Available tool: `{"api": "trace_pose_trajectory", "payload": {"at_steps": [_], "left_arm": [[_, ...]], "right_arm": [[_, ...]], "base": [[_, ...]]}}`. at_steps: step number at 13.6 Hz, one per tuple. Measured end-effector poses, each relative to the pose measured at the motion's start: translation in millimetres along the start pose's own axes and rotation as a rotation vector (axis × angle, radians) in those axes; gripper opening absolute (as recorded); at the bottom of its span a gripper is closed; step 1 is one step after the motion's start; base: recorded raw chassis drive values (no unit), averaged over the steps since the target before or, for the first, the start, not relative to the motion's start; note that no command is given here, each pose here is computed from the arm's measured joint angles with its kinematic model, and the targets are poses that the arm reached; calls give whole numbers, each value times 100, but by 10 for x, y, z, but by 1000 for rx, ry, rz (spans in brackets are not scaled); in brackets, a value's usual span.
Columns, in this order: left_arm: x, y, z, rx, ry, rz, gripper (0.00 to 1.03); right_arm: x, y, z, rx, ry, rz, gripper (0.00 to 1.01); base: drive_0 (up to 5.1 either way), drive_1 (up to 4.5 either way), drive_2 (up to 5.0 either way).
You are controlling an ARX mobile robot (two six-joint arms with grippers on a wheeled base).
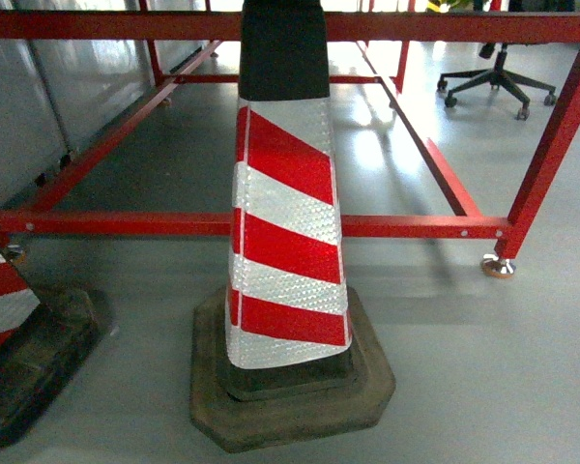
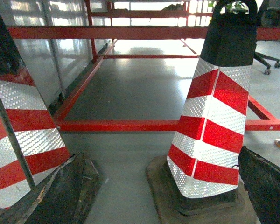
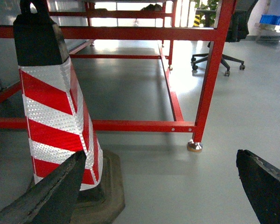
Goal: Pick blue part to blue bin on bottom shelf
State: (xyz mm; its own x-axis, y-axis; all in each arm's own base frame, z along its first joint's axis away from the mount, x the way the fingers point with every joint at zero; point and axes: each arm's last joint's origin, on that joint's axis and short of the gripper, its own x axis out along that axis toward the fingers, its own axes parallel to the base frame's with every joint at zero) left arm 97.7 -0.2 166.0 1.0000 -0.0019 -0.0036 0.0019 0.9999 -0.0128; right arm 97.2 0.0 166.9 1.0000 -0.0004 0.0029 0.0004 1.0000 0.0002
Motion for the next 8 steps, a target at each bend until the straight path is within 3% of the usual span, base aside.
{"api": "trace_pose_trajectory", "payload": {"at_steps": [8], "left_arm": [[0,0,0,0,0,0,98]], "right_arm": [[0,0,0,0,0,0,98]], "base": [[0,0,0]]}}
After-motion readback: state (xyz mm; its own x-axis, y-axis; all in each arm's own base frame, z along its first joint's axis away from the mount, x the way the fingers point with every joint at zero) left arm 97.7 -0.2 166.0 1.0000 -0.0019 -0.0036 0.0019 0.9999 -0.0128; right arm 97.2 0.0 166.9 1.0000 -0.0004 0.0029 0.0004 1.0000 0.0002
